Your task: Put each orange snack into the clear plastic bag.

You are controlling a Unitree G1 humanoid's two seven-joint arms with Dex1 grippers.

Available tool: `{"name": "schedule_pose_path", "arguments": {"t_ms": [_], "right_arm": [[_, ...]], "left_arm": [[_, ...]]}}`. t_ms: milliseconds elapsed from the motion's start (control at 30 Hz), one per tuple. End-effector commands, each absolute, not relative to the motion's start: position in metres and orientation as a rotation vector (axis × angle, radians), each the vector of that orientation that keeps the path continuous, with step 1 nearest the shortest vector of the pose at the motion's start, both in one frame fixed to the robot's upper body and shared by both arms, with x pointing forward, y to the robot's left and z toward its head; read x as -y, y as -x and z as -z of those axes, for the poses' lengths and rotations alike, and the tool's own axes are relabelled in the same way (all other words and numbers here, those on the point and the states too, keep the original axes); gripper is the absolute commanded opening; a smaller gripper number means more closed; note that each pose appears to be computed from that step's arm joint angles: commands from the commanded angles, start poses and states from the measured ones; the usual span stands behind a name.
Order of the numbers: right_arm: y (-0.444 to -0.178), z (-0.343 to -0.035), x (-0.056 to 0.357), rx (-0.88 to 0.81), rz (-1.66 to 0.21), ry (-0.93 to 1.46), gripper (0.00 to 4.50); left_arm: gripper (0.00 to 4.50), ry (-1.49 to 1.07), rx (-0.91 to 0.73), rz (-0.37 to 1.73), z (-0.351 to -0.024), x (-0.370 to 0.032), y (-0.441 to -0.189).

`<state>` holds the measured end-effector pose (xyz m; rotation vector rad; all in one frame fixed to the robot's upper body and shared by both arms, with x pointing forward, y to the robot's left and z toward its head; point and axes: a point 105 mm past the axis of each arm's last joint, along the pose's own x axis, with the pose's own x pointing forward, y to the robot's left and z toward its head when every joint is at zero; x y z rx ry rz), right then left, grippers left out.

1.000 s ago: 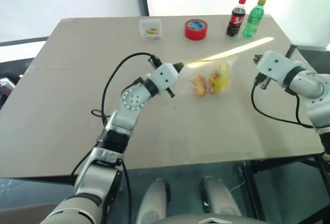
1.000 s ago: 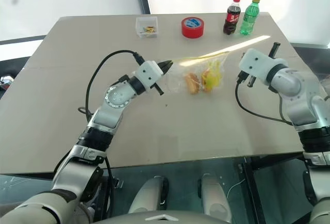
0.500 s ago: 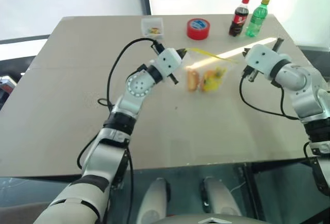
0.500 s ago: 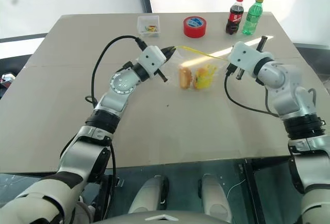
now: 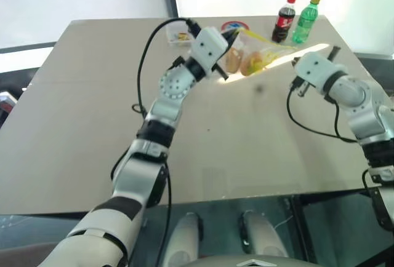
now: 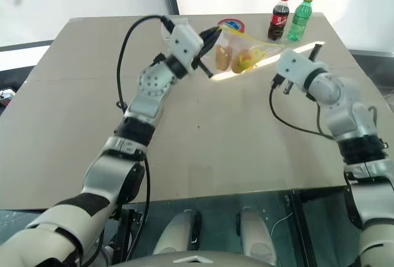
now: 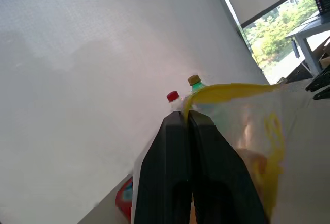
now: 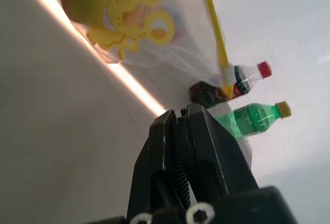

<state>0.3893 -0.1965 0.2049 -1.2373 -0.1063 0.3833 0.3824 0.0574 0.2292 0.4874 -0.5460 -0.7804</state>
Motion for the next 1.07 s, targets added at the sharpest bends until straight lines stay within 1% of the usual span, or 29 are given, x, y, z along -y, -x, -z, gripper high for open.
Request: {"name": "schedule_pose_path", "arguments": {"t_ms": [33,133,200,233,267,300,333,433,567,733,867,1067], "right_arm": [[-0.365,-0.215,0.194,0.120,-0.388,1.075,0.25],[-0.341,-0.191,0.186,0.037,-0.471,0.848,0.25],[-0.325,-0.176,0.181,-0.006,-0.534,0.716,0.76],[-0.318,-0.170,0.179,-0.028,-0.567,0.661,1.00],[-0.312,-0.164,0.179,-0.053,-0.589,0.609,1.47],[-0.305,-0.157,0.180,-0.084,-0.613,0.550,1.89],[-0.300,-0.151,0.184,-0.111,-0.620,0.512,2.40],[-0.287,-0.146,0.195,-0.138,-0.632,0.396,3.71],[-0.263,-0.151,0.216,-0.127,-0.680,0.281,3.71],[-0.238,-0.152,0.236,-0.176,-0.737,0.257,3.71],[-0.231,-0.150,0.253,-0.199,-0.741,0.251,3.71],[-0.233,-0.151,0.260,-0.180,-0.765,0.259,3.71]], "left_arm": [[0.00,-0.517,0.424,0.943,-0.197,-0.060,-0.347],[0.00,-0.518,0.263,1.025,-0.161,-0.074,-0.323],[0.64,-0.517,0.177,1.065,-0.143,-0.083,-0.313],[0.84,-0.516,0.137,1.088,-0.134,-0.087,-0.308],[1.34,-0.520,0.108,1.108,-0.128,-0.089,-0.304],[1.70,-0.511,0.080,1.109,-0.123,-0.092,-0.301],[2.21,-0.498,0.069,1.069,-0.121,-0.098,-0.304],[3.45,-0.414,0.034,0.995,-0.124,-0.113,-0.303],[3.45,-0.183,-0.068,0.952,-0.128,-0.134,-0.278],[3.45,-0.051,-0.188,0.922,-0.128,-0.165,-0.253],[3.45,-0.038,-0.249,0.865,-0.122,-0.186,-0.247],[3.45,-0.070,-0.247,0.841,-0.123,-0.186,-0.247]]}}
